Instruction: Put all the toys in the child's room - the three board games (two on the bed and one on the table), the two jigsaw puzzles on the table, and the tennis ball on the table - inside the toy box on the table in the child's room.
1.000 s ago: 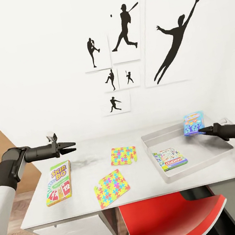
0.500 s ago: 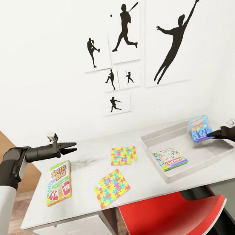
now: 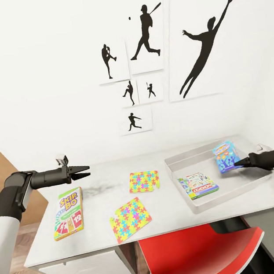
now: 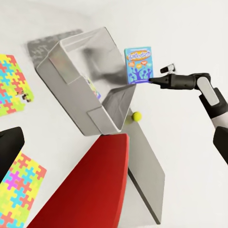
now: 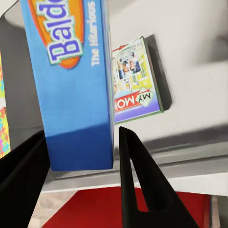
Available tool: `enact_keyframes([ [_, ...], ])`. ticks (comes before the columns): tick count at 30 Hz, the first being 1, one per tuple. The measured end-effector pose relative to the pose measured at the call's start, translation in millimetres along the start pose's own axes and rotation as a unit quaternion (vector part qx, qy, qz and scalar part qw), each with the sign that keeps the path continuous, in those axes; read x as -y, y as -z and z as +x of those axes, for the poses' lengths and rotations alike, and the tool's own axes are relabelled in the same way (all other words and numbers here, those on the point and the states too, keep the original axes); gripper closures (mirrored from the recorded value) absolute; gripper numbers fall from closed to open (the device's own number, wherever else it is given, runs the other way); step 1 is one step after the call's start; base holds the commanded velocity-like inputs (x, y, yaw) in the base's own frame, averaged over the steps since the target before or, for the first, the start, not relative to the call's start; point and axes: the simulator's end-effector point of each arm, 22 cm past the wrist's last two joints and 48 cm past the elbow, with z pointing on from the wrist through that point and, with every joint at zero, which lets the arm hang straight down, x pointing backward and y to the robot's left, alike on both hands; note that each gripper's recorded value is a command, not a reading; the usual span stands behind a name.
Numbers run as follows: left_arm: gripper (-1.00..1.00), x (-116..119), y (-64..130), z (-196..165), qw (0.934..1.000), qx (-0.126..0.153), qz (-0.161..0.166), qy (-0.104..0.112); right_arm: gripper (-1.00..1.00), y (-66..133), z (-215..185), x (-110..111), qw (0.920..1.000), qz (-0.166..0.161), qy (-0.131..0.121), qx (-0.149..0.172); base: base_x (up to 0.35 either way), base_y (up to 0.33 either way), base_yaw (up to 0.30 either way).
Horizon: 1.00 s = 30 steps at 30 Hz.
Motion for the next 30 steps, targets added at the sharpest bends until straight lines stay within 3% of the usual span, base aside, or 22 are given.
enact_keyframes([
  [10,-1.00,-7,-1.9,2,1.0000,-0.002,0.000,0.006,1.00,-17.4,7,-7,0.9999,-0.008,0.000,-0.013,0.000,0.000,0.000],
  [30,-1.00,-24,-6.3,9,0.9998,-0.006,-0.003,0.020,1.00,-24.9,4,2,0.9998,-0.001,-0.002,-0.018,0.000,0.000,0.000],
])
